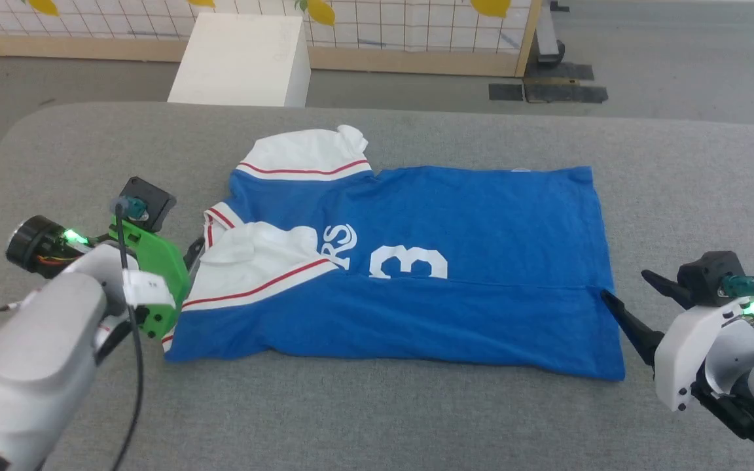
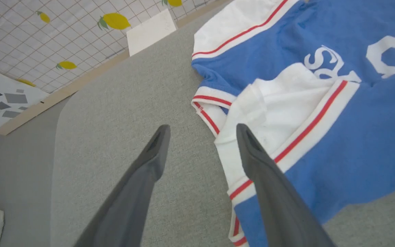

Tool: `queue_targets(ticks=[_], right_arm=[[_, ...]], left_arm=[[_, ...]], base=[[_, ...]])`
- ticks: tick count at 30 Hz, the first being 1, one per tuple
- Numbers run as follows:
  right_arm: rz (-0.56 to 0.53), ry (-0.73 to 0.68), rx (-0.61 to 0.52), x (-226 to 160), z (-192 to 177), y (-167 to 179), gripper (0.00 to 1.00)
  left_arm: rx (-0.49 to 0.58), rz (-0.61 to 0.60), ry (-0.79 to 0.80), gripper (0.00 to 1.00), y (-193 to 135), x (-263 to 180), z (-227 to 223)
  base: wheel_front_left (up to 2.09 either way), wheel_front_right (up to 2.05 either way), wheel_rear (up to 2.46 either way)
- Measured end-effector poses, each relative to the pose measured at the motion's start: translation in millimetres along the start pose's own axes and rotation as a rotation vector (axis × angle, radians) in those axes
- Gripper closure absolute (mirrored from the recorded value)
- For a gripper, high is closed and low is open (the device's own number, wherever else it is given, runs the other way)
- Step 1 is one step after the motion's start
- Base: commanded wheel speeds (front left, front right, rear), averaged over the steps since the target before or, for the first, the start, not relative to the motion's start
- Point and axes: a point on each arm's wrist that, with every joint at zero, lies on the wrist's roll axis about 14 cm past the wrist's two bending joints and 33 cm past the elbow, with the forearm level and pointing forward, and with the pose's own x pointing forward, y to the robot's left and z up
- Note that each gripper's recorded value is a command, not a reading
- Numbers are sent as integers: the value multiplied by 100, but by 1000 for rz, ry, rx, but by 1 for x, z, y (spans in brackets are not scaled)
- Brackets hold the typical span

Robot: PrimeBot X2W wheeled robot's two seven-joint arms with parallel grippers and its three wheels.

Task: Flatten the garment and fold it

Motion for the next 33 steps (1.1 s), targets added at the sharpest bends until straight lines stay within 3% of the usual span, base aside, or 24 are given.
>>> queue_targets(ticks=[8,19,27,28,29,33], right_arm=[[27,-1,15,2,-1,12,0],[7,19,18,6,-6,0,0],[-16,33,19,7,-9,-11,0],[-18,33,18,7,-9,-12,0],[-18,36,13,7,-8,-13,0],[-14,37,-18,7,2,-16,0]], left_arm=[[-59,-106,326,0,-1,-17,-27],[-91,-235,632,0,-31,-5,-79],[-87,-287,761,0,-46,-1,-106],[-90,-296,765,69,-48,-1,-107],[-82,-302,768,100,-50,-1,-107],[-65,-325,768,100,-57,-6,-107]], base=[[0,0,0],[0,0,0],[0,0,0],[0,0,0],[0,0,0],[0,0,0]])
